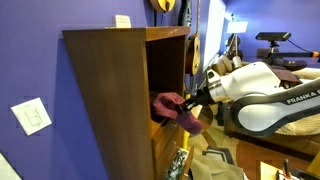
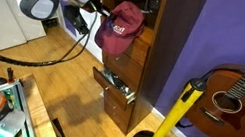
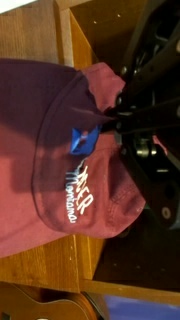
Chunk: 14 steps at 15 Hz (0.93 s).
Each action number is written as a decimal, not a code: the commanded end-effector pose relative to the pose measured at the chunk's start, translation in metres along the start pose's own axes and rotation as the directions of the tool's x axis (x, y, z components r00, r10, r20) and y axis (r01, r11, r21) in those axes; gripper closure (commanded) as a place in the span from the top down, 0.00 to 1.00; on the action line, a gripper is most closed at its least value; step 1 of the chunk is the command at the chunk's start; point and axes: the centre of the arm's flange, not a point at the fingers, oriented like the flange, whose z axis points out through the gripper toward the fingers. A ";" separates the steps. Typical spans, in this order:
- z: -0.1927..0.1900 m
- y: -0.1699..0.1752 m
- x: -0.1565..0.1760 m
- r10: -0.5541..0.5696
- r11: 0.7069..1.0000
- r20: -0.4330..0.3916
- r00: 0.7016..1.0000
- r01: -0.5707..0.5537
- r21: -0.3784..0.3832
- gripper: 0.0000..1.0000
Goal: Hang the hat on the knob of the first top drawer
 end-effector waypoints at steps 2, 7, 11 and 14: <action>-0.023 -0.014 -0.015 -0.072 0.993 0.080 0.994 0.064 0.095 0.01; -0.002 -0.028 -0.043 -0.146 0.981 0.285 0.948 0.100 0.169 0.01; 0.011 -0.019 -0.055 -0.159 0.984 0.334 0.929 0.122 0.128 0.01; 0.032 -0.014 -0.068 -0.157 0.987 0.375 0.914 0.128 0.101 0.01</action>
